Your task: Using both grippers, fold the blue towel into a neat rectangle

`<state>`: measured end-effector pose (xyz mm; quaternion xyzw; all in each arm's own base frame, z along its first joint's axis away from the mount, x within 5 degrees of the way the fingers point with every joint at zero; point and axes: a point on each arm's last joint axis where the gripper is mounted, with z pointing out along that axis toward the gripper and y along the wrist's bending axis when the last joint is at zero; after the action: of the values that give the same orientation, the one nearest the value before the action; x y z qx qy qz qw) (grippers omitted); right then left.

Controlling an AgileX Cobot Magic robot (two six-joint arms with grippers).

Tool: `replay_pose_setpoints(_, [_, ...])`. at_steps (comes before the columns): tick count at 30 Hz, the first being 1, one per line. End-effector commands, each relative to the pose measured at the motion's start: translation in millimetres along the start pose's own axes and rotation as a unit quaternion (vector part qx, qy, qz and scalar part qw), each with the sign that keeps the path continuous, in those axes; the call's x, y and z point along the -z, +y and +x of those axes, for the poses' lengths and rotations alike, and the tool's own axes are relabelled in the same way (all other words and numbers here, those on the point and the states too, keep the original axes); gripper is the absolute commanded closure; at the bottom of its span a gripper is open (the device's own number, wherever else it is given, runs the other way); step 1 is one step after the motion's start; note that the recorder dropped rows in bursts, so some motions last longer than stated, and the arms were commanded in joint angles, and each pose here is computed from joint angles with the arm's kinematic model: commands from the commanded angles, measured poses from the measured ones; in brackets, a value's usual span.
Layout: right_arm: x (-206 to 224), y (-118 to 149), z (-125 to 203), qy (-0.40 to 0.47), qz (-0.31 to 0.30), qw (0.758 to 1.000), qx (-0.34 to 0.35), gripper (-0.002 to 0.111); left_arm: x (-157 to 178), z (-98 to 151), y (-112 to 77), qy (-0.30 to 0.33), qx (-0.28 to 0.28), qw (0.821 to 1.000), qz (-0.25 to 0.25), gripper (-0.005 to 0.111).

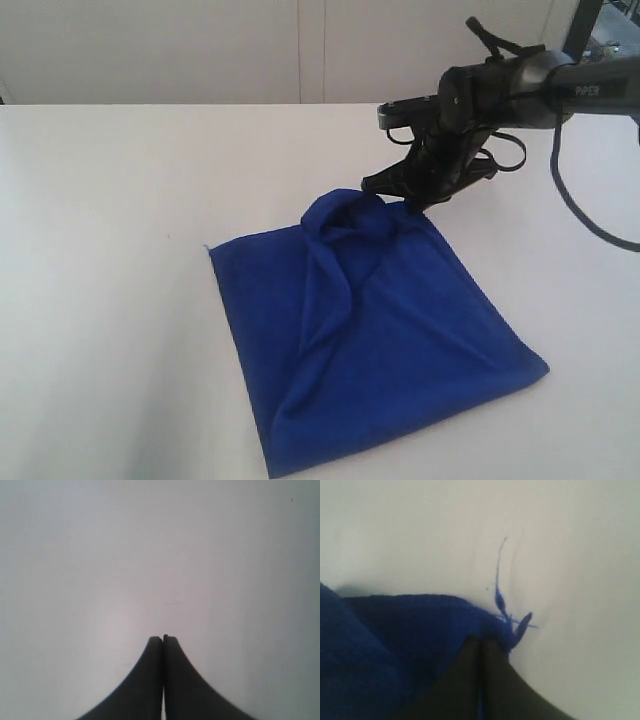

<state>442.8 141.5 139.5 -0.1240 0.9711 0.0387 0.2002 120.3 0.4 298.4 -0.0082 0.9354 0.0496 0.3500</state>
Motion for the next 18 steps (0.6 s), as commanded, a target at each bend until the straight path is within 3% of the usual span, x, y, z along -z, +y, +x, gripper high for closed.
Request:
replay_pose_setpoints(1, [-3.9,-14.4,-1.8,-0.004,0.009,1.0,-0.012,0.108,-0.4,2.3,-0.2,0.002,0.002,1.0,0.001,0.107])
replay_pose_setpoints(10, [-22.5,-36.4,7.5,0.025,0.029,0.999,-0.016,0.108,-0.4,2.3,-0.2,0.002,0.002,1.0,0.001,0.107])
replay_pose_setpoints(18, [-8.8,-54.5,4.3,0.02,0.04,0.998,-0.047,0.108,-0.4,2.3,-0.2,0.002,0.002,1.0,0.001,0.107])
